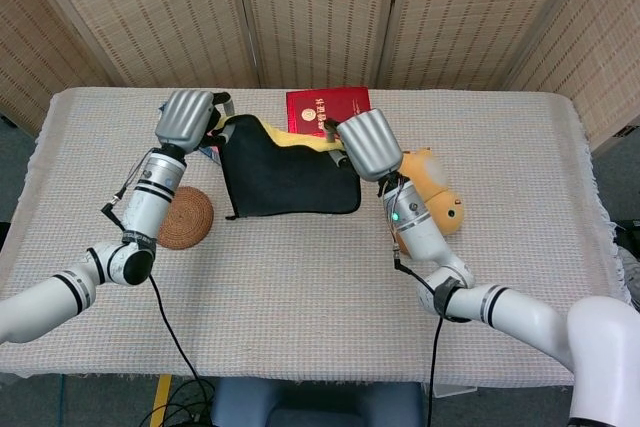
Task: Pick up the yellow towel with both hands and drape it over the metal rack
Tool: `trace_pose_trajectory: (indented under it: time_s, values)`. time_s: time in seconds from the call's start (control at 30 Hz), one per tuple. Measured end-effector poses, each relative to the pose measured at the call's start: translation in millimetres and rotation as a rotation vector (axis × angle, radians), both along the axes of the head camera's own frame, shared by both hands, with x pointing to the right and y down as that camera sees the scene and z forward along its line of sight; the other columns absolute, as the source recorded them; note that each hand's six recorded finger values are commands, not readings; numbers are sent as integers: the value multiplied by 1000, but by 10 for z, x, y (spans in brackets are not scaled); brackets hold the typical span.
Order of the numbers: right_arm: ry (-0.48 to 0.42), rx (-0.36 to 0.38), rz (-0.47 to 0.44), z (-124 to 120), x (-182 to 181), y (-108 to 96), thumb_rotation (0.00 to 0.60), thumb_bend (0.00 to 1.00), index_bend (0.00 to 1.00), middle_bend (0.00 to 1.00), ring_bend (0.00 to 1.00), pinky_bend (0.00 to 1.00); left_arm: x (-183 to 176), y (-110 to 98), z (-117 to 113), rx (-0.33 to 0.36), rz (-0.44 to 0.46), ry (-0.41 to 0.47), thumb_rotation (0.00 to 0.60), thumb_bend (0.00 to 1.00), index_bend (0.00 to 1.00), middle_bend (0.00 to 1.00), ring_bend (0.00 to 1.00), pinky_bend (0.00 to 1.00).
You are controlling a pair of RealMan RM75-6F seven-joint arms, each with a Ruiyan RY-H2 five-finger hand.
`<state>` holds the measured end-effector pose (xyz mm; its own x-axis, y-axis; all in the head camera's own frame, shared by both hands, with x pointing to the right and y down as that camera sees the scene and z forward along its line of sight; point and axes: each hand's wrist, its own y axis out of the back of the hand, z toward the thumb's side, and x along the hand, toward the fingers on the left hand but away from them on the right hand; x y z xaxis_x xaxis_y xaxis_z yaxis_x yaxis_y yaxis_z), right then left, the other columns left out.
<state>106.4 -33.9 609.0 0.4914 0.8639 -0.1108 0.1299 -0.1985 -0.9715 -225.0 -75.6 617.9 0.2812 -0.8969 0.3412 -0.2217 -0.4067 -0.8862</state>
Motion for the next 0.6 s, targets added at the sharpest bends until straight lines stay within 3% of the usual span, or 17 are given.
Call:
trace_pose_trajectory:
  time_s: [0.23, 0.6]
  values:
    - [54, -10, 22, 134, 120, -82, 600, 501, 739, 1000, 1000, 1000, 57, 4, 41, -37, -9, 19, 600, 467, 693, 1000, 907, 1000]
    - [66, -15, 42, 236, 112, -208, 600, 501, 739, 1000, 1000, 1000, 194, -95, 18, -62, -38, 48, 600, 466, 694, 1000, 906, 1000]
